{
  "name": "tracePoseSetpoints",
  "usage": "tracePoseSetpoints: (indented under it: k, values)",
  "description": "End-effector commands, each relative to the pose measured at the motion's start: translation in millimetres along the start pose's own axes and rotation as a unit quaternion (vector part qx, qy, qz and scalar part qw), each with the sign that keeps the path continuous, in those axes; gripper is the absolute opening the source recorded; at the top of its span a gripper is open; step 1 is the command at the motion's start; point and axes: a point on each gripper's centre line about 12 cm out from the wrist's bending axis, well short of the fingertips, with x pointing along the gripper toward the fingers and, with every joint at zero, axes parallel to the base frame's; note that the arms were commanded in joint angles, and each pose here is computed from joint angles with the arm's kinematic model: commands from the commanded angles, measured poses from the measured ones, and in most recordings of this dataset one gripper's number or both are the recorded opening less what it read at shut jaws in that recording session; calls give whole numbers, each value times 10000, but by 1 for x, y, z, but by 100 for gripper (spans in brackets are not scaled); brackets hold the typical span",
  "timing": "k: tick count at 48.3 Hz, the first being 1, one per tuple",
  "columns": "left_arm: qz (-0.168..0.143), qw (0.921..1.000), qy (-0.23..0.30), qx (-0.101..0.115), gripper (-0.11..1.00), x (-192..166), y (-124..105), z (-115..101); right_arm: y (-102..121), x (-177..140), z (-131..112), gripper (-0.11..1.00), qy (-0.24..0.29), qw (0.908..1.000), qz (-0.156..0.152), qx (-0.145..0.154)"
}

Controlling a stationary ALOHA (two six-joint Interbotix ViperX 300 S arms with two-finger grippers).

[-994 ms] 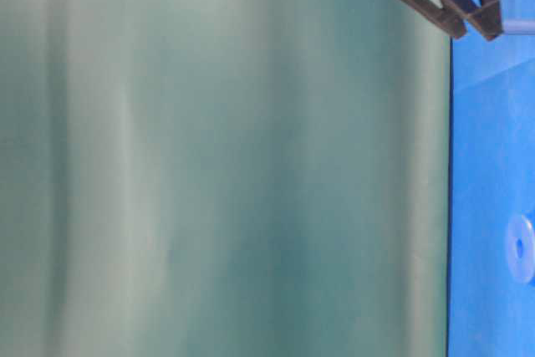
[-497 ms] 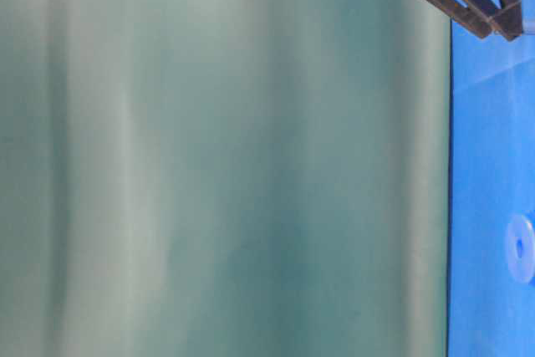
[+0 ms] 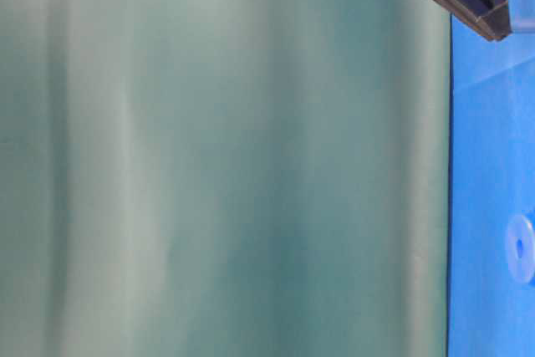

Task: Insert the shaft placed at a random location into the center hole of the small gear at another random location.
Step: 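Lower the right gripper around the silver shaft and close on it, then lift the shaft and carry it left over the blue gear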

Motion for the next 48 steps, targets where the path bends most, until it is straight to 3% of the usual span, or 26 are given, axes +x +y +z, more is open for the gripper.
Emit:
tracePoseSetpoints:
  k: [1, 20, 48]
  values:
    - [7, 10000, -23, -7, 0, 1, 0, 3, 3, 0, 10, 3, -157, 9999, 47, 17]
    - [6, 10000, -15, -7, 0, 1, 0, 3, 11, -31, 66, 3, -352, 9990, 249, 123]
    - [8, 10000, 0, -15, 0, 1, 0, 2, 24, -25, 78, 3, -395, 9983, 420, 87]
